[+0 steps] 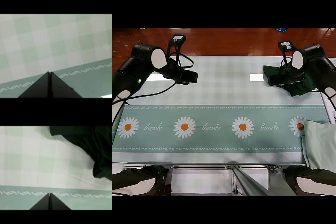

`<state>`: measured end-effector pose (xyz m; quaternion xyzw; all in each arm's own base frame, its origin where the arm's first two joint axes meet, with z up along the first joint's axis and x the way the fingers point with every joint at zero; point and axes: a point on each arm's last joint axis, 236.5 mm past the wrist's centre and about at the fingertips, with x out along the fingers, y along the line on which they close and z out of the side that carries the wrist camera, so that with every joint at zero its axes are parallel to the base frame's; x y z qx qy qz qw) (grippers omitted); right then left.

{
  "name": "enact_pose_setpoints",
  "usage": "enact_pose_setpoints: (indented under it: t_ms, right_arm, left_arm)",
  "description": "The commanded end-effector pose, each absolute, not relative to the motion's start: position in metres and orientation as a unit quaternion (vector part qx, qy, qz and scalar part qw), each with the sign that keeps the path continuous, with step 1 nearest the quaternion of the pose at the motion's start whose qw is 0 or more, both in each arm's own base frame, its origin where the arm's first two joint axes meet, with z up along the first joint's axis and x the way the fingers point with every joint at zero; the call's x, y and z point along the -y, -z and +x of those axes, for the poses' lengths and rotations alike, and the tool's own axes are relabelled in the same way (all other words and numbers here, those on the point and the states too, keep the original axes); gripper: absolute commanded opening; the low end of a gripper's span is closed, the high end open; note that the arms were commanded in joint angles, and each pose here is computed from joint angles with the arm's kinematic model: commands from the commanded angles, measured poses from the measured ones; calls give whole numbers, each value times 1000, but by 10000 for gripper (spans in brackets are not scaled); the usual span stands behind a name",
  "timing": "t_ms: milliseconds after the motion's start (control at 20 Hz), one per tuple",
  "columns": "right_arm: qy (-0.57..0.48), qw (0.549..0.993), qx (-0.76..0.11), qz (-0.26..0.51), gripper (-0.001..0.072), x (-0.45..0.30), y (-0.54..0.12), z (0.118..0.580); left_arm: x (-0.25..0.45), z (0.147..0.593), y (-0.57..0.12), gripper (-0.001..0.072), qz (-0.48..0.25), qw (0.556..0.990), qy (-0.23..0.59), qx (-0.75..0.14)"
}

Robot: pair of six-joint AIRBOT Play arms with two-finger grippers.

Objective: Fold the shirts.

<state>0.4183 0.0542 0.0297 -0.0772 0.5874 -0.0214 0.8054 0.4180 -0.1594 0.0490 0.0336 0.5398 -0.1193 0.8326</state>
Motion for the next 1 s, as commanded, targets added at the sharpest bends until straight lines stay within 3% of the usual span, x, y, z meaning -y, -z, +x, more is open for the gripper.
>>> enact_pose_setpoints:
  t_ms: [0, 600, 750, 800, 850, 900, 950]
  right_arm:
    - [21, 805, -588, -77, 27, -54, -29, 418]
    - [20, 808, -584, -76, 27, -55, -30, 420]
    - [11, 849, -522, -83, 34, -59, -43, 453]
    - [14, 871, -481, -101, 160, -55, -55, 472]
    - [24, 890, -439, -120, 430, -49, -69, 491]
    - [44, 908, -395, -134, 416, -37, -85, 509]
    - [75, 919, -364, -129, 416, -18, -97, 520]
  left_arm:
    - [160, 418, -49, 22, 34, 832, 119, -540]
    - [162, 424, -51, 22, 31, 839, 121, -529]
    - [169, 444, -60, 22, 23, 863, 128, -489]
    - [170, 453, -62, 25, 23, 872, 130, -472]
    - [171, 465, -64, 50, 26, 882, 133, -451]
    - [173, 471, -64, 56, 24, 886, 134, -443]
    - [170, 478, -63, 136, 32, 891, 130, -433]
